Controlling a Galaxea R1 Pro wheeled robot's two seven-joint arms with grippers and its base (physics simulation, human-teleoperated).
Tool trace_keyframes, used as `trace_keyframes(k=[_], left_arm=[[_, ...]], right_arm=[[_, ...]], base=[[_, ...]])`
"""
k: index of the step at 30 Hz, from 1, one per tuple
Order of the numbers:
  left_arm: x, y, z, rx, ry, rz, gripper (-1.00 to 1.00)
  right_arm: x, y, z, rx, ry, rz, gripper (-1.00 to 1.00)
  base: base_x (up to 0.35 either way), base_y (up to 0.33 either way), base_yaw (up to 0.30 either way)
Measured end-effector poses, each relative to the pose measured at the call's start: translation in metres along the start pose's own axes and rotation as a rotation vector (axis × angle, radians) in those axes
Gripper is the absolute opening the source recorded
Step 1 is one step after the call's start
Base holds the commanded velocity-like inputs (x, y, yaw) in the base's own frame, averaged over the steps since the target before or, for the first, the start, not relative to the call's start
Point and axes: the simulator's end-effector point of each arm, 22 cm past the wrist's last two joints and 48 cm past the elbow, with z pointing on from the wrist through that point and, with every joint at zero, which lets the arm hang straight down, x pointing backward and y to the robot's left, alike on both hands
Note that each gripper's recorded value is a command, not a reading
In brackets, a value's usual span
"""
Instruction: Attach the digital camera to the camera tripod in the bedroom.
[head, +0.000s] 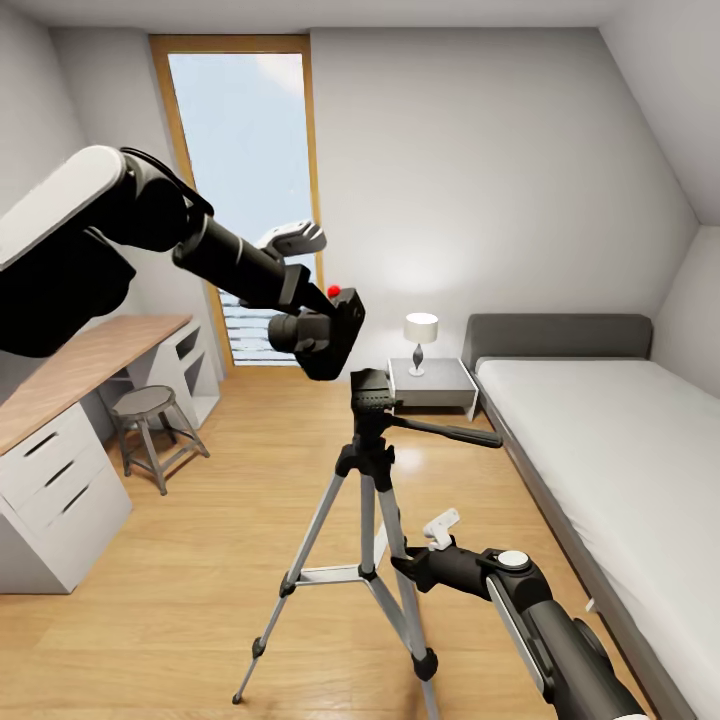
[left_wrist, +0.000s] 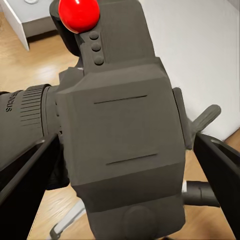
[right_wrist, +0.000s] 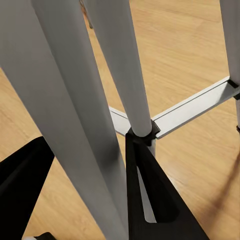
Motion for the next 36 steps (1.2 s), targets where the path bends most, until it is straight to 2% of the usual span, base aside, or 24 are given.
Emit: trace_keyframes(k=[6, 10, 15, 19, 26, 36], left_arm=[[0.000, -0.007, -0.006, 0.004, -0.003, 0.036, -1.00], [-0.009, -0.017, -0.016, 0.003, -0.011, 0.082, -1.00], [-0.012, -0.029, -0.020, 0.012, 0.010, 0.133, -1.00], [-0.009, -0.042, -0.019, 0.049, 0.048, 0.165, -1.00], [0.003, -0.051, -0.013, 0.114, 0.128, 0.166, -1.00], [0.000, -0.038, -0.002, 0.136, 0.204, 0.101, -1.00]], right_arm=[[0.000, 0.000, 0.000, 0.000, 0.000, 0.000, -1.00], [0.000, 0.001, 0.000, 0.000, 0.000, -0.001, -1.00], [0.000, 0.001, 0.000, -0.001, 0.000, -0.001, -1.00], [0.000, 0.001, 0.000, -0.001, 0.000, -0.001, -1.00], [0.000, 0.001, 0.000, -0.001, 0.000, -0.001, -1.00], [0.000, 0.000, 0.000, 0.000, -0.002, 0.003, -1.00]], base=[[0.000, 0.000, 0.000], [0.000, 0.000, 0.000], [0.000, 0.000, 0.000], [0.000, 0.000, 0.000], [0.000, 0.000, 0.000], [0.000, 0.000, 0.000]])
